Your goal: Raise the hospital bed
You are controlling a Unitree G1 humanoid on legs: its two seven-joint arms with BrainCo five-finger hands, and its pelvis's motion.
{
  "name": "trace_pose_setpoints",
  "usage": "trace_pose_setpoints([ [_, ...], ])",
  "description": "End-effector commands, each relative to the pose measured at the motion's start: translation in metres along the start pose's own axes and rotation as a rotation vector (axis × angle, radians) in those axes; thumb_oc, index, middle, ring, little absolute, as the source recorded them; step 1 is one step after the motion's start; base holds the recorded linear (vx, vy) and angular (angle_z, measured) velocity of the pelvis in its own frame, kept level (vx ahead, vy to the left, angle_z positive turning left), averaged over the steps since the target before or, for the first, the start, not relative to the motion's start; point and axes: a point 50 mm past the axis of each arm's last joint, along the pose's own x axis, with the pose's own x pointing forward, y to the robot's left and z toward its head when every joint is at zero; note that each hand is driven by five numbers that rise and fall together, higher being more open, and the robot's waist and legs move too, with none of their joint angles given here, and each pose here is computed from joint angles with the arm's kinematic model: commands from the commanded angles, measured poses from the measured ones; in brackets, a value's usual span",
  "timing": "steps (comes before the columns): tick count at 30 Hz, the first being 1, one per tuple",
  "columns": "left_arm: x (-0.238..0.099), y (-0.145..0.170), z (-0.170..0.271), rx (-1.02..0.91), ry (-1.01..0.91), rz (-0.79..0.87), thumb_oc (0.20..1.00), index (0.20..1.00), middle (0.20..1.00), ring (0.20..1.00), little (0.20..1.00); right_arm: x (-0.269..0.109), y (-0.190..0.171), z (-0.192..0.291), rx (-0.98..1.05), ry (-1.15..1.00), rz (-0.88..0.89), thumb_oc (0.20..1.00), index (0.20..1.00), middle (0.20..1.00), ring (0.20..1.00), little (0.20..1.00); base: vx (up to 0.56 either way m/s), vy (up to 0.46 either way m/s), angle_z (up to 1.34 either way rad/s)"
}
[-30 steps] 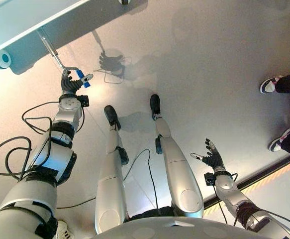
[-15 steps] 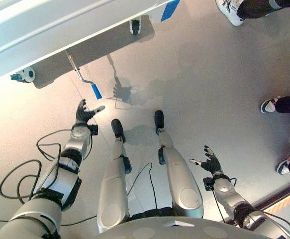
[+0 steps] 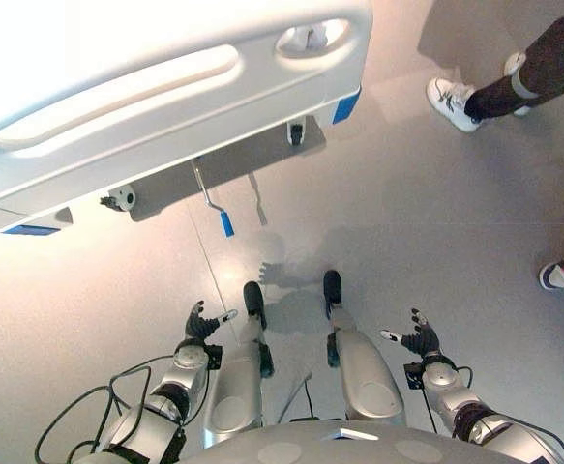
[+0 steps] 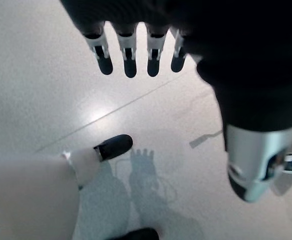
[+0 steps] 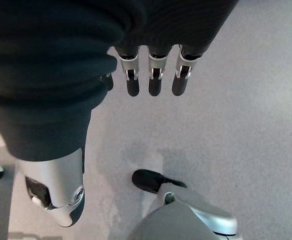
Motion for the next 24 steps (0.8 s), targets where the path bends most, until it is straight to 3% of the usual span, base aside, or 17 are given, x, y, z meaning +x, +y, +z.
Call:
trace_pose_setpoints([
  [1,0.002,-0.007,0.008,0.134,-0.041,-0.042,1.000,1.000,1.000,1.000,1.000,-0.001,0.005,-0.004,-0.073,0.023,0.031,1.000,1.000,1.000,1.000,1.000,0.06,-0.015,0.07],
  [7,-0.005,-0.026,0.003,0.282,-0.076,-0.145,1.000,1.000,1.000,1.000,1.000,-0.002,0.015,-0.004,-0.162,0.024,0.086,1.000,1.000,1.000,1.000,1.000,0.07,-0.037,0.07],
  [12,-0.010,-0.042,0.004,0.483,-0.146,-0.270,1.000,1.000,1.000,1.000,1.000,0.000,0.027,0.003,-0.359,-0.007,0.172,1.000,1.000,1.000,1.000,1.000,0.07,-0.046,0.08],
  [16,-0.012,-0.043,-0.001,0.445,-0.119,-0.284,1.000,1.000,1.000,1.000,1.000,0.000,0.031,0.006,-0.423,-0.027,0.202,1.000,1.000,1.000,1.000,1.000,0.08,-0.043,0.11],
  [24,-0.017,-0.034,-0.024,0.274,-0.022,-0.265,1.000,1.000,1.000,1.000,1.000,-0.009,0.028,-0.020,-0.341,0.074,0.196,1.000,1.000,1.000,1.000,1.000,0.07,-0.048,0.09],
])
